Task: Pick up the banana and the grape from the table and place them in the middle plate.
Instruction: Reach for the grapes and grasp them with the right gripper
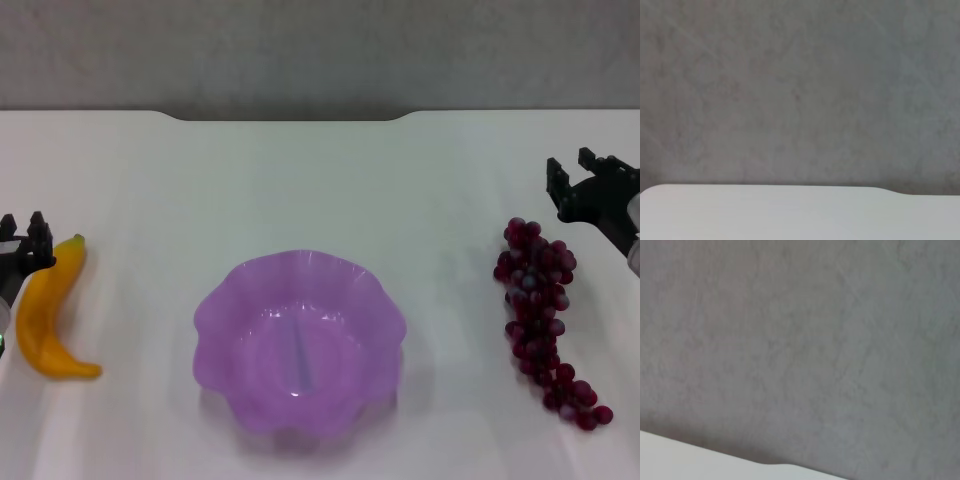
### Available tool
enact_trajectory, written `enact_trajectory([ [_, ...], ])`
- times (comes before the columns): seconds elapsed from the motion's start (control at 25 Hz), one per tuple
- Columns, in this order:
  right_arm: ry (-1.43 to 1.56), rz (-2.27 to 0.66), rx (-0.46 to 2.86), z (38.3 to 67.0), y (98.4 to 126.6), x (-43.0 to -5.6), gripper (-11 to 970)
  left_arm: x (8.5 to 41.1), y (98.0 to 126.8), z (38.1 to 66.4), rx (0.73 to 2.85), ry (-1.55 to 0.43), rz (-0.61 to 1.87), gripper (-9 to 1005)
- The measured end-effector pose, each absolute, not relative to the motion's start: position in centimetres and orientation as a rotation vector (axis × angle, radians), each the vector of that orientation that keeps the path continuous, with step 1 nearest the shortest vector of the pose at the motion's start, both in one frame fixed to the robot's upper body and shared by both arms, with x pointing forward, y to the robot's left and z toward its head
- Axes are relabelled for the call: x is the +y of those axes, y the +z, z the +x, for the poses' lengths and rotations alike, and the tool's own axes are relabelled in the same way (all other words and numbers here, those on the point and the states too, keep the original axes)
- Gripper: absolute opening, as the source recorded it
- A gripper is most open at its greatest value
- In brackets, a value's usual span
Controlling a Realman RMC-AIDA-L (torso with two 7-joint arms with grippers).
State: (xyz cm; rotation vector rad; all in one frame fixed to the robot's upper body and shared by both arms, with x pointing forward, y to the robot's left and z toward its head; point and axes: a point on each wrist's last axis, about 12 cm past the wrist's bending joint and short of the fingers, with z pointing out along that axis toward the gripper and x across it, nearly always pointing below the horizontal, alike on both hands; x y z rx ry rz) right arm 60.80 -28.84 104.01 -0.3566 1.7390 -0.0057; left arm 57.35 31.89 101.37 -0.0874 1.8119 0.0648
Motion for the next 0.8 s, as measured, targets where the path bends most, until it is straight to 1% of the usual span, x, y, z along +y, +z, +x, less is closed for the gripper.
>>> enact_trajectory([
  [0.12, -0.012, -0.364, 1.778, 61.4, 104.0, -28.5, 406, 31.8, 101.3, 57.6, 1.831, 0.07, -0.079, 385],
  [0.28, 0.021, -0.321, 1.826, 61.9, 104.0, -28.3, 485, 31.7, 101.3, 57.8, 1.839, 0.07, -0.08, 476],
  [0.52, 0.064, -0.339, 1.817, 61.8, 104.0, -27.7, 604, 31.8, 101.3, 57.7, 1.84, 0.072, -0.081, 612],
  [0.56, 0.067, -0.345, 1.816, 61.7, 104.0, -27.6, 624, 31.9, 101.3, 57.7, 1.84, 0.073, -0.081, 658],
  [0.68, 0.069, -0.351, 1.821, 61.4, 103.7, -27.6, 854, 31.9, 101.3, 57.7, 1.841, 0.073, -0.082, 794],
  [0.72, 0.071, -0.351, 1.826, 61.2, 103.5, -27.7, 861, 31.9, 101.3, 57.6, 1.841, 0.074, -0.082, 840],
  [0.8, 0.081, -0.356, 1.837, 60.8, 103.2, -27.7, 876, 31.9, 101.2, 57.6, 1.842, 0.074, -0.082, 853],
])
